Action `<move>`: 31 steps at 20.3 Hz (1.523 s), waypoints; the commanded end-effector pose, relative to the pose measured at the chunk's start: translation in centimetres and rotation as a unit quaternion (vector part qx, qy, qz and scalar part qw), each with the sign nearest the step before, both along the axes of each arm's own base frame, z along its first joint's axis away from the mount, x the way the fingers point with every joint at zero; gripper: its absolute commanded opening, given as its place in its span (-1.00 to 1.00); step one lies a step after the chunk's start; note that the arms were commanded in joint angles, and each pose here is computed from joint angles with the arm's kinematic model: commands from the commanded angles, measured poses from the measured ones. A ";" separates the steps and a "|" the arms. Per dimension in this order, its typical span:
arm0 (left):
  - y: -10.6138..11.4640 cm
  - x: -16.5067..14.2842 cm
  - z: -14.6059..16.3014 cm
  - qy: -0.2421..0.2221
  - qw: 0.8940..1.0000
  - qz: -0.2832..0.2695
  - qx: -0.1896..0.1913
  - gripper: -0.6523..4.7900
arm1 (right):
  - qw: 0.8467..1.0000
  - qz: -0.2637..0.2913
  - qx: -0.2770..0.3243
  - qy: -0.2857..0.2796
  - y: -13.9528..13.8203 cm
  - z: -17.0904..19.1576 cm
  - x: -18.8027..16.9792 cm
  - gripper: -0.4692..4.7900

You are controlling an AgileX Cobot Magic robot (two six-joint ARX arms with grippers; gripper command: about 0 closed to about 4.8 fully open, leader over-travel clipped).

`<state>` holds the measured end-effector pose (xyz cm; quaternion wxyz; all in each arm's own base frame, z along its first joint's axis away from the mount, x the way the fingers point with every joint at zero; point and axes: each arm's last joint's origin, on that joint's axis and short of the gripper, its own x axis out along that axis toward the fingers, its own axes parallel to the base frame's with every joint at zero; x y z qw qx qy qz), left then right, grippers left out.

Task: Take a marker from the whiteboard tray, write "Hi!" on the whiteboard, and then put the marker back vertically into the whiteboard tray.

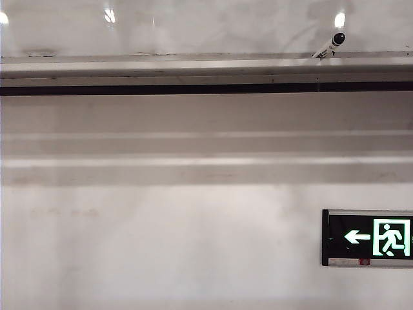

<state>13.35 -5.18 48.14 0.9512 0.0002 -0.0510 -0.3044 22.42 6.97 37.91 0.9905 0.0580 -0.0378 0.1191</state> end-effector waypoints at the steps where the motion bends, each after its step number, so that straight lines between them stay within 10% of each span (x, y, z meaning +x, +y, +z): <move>1: 0.0 -0.2 0.2 0.006 1.000 -0.006 -0.022 -0.78 | 0.999 0.002 0.014 -0.042 -1.1 2.3 -3.5 -0.84; 10: 1.2 -3.2 -1.9 -0.031 0.999 0.029 -0.006 -0.78 | 1.000 0.003 -0.021 -0.019 -3.5 0.0 -10.9 -0.84; 20: 3.0 -6.6 -14.8 -0.021 0.988 0.149 -0.019 -0.78 | 0.998 -0.025 -0.037 0.036 -3.9 -12.5 -11.8 -0.84; 31: 1.9 -3.8 -26.2 0.044 0.992 0.119 -0.016 -0.78 | 0.989 -0.026 -0.069 0.129 -3.9 -17.1 -11.7 -0.77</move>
